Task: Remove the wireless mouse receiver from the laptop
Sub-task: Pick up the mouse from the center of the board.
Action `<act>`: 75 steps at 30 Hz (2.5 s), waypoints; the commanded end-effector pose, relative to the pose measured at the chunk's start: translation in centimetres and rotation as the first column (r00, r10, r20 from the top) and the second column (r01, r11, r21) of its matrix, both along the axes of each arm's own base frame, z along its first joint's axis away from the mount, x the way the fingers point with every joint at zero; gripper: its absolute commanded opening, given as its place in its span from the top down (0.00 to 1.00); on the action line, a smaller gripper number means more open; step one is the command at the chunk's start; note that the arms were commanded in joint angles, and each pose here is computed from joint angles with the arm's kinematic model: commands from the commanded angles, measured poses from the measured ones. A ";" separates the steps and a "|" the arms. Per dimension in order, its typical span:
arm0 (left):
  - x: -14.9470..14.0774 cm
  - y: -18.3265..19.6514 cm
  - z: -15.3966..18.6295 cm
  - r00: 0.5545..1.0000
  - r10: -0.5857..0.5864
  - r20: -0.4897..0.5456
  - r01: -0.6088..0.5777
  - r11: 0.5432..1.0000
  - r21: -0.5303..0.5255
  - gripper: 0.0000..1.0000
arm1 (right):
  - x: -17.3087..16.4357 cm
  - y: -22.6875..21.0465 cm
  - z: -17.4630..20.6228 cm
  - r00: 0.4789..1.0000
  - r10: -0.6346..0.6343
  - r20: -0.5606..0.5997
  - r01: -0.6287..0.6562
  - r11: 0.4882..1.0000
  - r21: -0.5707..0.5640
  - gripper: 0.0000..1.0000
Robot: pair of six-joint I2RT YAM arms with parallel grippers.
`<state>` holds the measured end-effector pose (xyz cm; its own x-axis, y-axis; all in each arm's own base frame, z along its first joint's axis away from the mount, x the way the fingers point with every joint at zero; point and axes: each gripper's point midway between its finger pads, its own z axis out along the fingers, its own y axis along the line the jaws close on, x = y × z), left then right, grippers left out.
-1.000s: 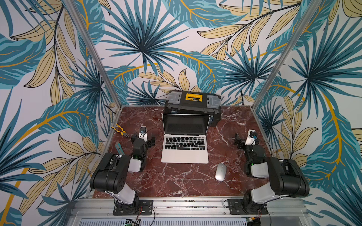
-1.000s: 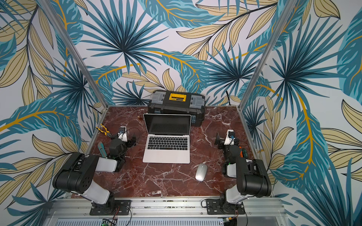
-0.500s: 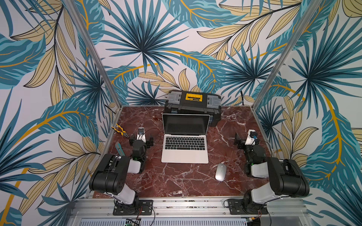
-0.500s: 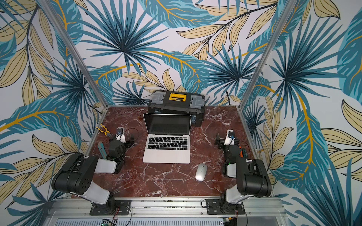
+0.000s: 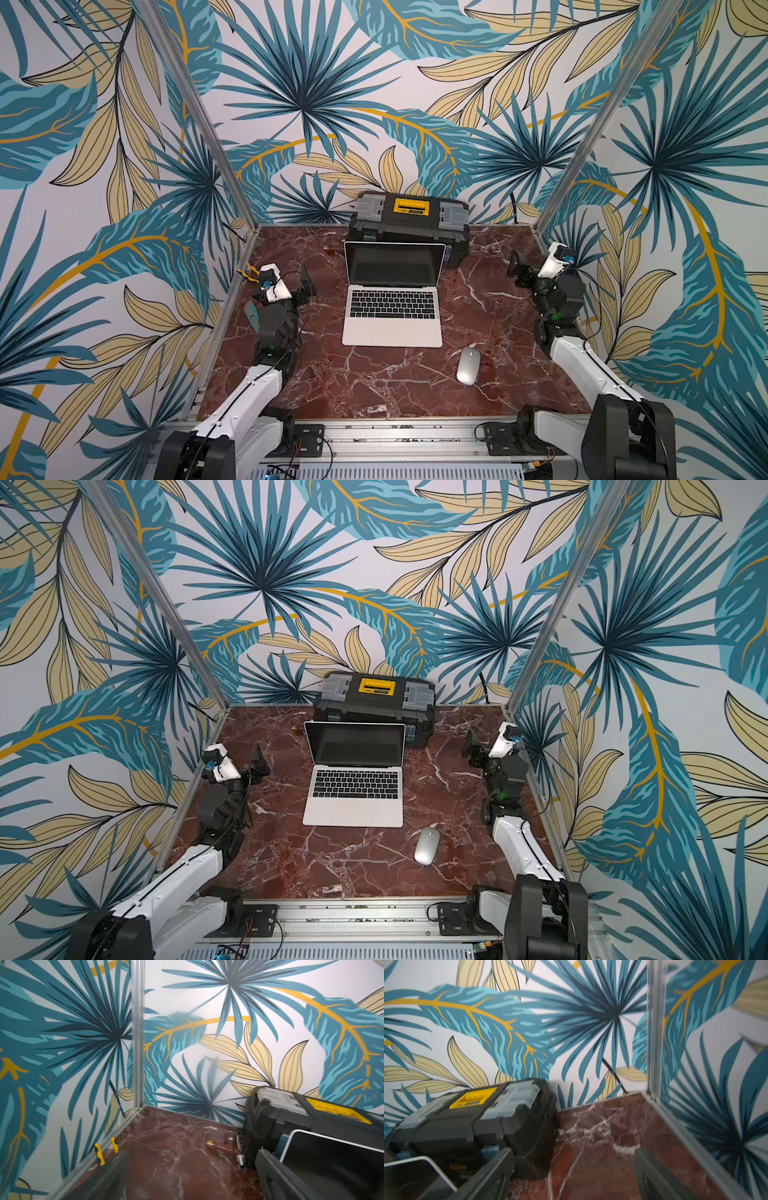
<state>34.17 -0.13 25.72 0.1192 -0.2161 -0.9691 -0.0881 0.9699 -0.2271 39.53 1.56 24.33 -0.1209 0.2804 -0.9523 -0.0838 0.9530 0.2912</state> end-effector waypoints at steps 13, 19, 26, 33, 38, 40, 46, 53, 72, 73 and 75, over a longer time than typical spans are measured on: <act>-4.7 -6.2 -12.1 0.615 -0.373 -0.694 0.034 0.893 -0.449 0.00 | -8.4 11.9 -9.8 0.809 0.431 -0.399 -0.294 0.886 0.359 0.18; -6.2 -8.0 -14.1 0.567 -0.451 -0.690 0.063 0.858 -0.509 0.00 | -9.3 16.3 -12.5 0.729 0.481 -0.487 -0.317 0.868 0.383 0.22; -7.8 -8.6 -16.2 0.504 -0.472 -0.723 0.048 0.851 -0.522 0.06 | -9.5 19.0 -15.6 0.676 0.486 -0.555 -0.318 0.871 0.374 0.24; -9.4 -11.8 -15.9 0.431 -0.516 -0.740 0.156 0.851 -0.502 0.11 | -9.8 15.4 -16.6 0.685 0.280 -0.672 -0.163 0.959 0.232 0.22; -10.3 -13.6 -16.0 0.416 -0.488 -0.767 0.207 0.872 -0.443 0.10 | -12.3 11.6 -16.6 0.651 0.109 -0.751 -0.013 0.991 0.133 0.20; -10.5 -13.7 -16.3 0.415 -0.484 -0.770 0.209 0.875 -0.438 0.09 | -13.7 11.2 -16.8 0.633 0.110 -0.766 0.002 0.990 0.144 0.20; -10.4 -14.2 -16.9 0.417 -0.495 -0.762 0.208 0.869 -0.450 0.07 | -17.2 10.5 -18.8 0.533 0.072 -0.843 0.044 0.993 0.112 0.19; -10.5 -15.0 -17.2 0.403 -0.508 -0.761 0.225 0.861 -0.456 0.06 | -19.7 10.9 -20.8 0.457 0.045 -0.889 0.049 0.996 0.075 0.18; -10.8 -15.2 -17.7 0.392 -0.521 -0.759 0.237 0.854 -0.464 0.06 | -22.3 11.3 -22.0 0.371 -0.082 -0.925 0.034 0.997 -0.074 0.16; -10.9 -15.2 -17.8 0.391 -0.519 -0.760 0.236 0.855 -0.462 0.06 | -22.7 11.8 -22.0 0.371 -0.080 -0.925 0.013 0.997 -0.080 0.16; -11.0 -15.1 -17.8 0.389 -0.518 -0.762 0.236 0.856 -0.461 0.06 | -22.8 12.1 -22.0 0.370 -0.081 -0.925 0.006 0.996 -0.085 0.16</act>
